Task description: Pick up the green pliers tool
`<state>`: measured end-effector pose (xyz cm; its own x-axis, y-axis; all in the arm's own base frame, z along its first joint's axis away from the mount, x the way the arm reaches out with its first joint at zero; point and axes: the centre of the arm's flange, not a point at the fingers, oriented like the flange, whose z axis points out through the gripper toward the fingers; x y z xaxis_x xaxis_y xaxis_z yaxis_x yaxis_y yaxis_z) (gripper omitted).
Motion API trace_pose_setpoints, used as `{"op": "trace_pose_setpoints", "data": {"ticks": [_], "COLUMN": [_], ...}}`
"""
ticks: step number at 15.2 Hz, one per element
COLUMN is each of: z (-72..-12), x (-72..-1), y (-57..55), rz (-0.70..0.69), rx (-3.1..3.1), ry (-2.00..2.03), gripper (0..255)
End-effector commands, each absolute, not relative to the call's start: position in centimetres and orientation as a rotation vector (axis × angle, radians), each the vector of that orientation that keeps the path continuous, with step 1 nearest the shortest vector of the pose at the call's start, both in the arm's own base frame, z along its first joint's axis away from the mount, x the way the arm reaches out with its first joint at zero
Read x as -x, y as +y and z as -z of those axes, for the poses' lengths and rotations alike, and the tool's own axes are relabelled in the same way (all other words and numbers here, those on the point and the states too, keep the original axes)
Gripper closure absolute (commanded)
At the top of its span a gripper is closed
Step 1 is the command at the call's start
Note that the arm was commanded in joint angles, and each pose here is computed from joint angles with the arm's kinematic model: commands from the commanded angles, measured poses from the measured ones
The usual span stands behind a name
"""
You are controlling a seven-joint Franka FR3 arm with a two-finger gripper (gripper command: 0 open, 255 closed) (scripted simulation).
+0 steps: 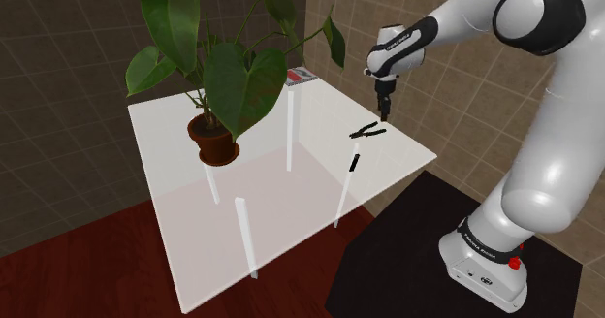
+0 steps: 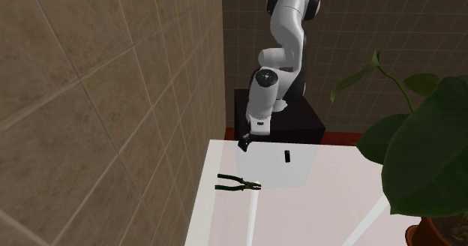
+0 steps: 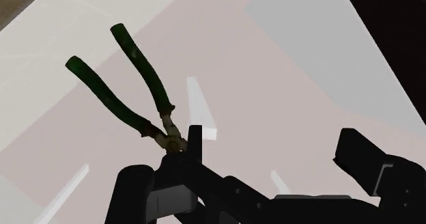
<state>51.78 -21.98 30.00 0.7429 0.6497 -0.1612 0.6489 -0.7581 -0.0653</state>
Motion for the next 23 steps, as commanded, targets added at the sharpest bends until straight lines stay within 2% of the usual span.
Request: {"op": "trace_pose_setpoints", "data": {"ticks": [1, 10, 20, 21, 23], "z": [-28.0, -18.8, -14.5, -14.4, -14.4], "x": [-53.5, -61.2, -61.5, -61.5, -61.5], "y": [-22.9, -24.8, -24.8, -24.7, -24.7], "rz": [-0.283, -0.324, -0.325, -0.325, -0.325], "rx": [2.899, 2.763, 2.758, 2.758, 2.758], "ry": [-1.154, -1.412, -1.421, -1.421, -1.421], "gripper": [0, 0, 0, 255, 255]}}
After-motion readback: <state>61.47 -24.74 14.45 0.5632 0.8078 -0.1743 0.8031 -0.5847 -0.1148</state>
